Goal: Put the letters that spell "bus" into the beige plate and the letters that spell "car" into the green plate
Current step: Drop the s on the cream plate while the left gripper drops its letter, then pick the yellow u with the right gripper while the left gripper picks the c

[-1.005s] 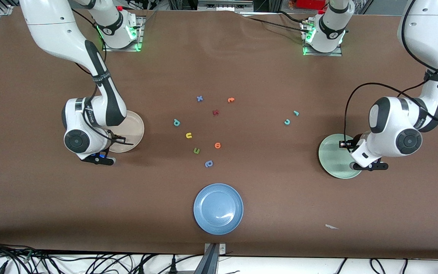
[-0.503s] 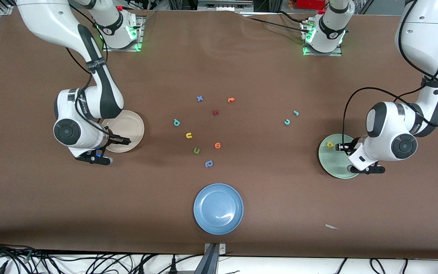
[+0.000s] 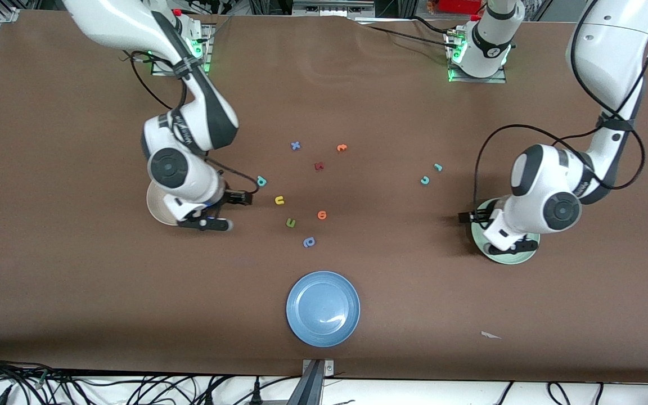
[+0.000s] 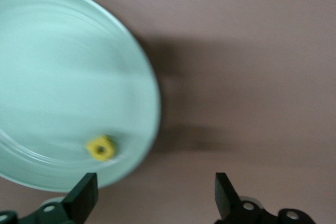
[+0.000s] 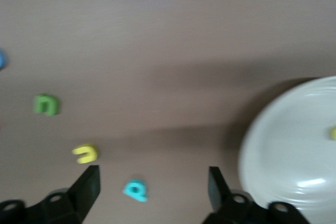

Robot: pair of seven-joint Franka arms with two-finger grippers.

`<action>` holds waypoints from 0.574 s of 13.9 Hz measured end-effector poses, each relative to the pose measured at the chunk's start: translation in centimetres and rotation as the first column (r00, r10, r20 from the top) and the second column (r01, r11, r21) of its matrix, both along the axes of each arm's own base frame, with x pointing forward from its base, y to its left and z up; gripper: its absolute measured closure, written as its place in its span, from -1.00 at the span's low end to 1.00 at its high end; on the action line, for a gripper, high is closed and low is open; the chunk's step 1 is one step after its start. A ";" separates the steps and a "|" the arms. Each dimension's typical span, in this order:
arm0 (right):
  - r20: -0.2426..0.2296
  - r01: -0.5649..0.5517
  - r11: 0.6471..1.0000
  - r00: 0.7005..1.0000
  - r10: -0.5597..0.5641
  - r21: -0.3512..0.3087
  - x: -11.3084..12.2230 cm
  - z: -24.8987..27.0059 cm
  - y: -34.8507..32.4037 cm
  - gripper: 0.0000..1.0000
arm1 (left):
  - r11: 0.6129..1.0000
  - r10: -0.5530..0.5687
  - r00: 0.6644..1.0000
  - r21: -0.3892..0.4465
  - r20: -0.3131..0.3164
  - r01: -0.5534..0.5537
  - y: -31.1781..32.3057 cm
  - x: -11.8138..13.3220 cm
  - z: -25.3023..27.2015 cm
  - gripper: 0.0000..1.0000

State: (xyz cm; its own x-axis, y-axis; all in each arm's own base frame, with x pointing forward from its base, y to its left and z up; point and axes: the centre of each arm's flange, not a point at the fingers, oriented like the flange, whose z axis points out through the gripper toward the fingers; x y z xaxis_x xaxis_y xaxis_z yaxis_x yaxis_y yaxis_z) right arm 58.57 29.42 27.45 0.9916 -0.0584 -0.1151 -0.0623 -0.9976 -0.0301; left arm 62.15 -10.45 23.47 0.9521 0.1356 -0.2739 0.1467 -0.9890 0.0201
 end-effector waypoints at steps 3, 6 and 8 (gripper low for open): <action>0.028 -0.071 0.997 0.997 0.070 0.016 -2.3 -2.3 6.2 -0.55 | 1.000 0.013 1.000 -0.013 -0.023 -0.013 -5.2 -2.3 -0.4 -0.79; 0.043 -0.091 0.996 0.995 0.090 0.017 -2.1 -3.9 7.7 -0.55 | 1.000 0.003 0.999 -0.024 0.038 -0.003 -7.7 -5.8 -0.9 -0.80; 0.062 -0.117 0.993 0.991 0.116 0.000 -2.1 -5.3 7.9 -0.55 | 1.000 0.004 0.998 -0.022 0.069 -0.003 -8.2 -8.8 -2.1 -0.80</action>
